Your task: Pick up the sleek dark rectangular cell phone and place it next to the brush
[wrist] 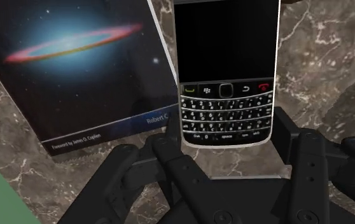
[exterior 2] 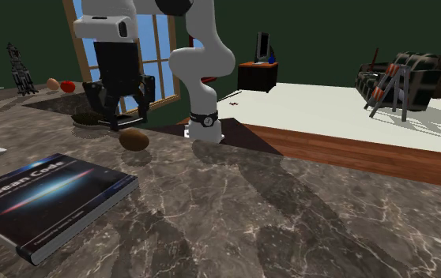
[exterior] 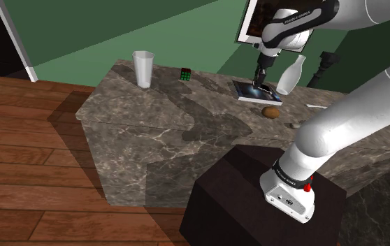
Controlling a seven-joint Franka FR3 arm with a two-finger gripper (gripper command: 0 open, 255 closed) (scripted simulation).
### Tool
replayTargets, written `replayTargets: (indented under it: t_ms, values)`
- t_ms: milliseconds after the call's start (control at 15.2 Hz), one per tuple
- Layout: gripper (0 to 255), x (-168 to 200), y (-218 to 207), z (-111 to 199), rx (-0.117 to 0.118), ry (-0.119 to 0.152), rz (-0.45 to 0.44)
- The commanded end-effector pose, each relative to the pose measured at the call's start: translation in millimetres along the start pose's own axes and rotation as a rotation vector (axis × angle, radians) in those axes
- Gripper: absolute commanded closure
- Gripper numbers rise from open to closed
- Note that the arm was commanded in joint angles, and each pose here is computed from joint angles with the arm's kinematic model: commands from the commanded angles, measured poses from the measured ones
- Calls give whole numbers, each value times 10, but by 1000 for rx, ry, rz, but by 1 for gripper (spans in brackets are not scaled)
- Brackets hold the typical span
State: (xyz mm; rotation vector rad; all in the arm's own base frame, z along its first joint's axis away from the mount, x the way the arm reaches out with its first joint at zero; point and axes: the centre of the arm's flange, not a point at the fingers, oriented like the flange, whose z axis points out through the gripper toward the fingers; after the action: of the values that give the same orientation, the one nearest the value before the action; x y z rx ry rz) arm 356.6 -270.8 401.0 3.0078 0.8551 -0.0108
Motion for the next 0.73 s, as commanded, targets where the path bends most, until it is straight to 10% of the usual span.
replayTargets:
  t_ms: [0,660]
  values:
    - [255,-269,60,6,0,0,-1]
    - [255,-1542,410,24,0,0,-1]
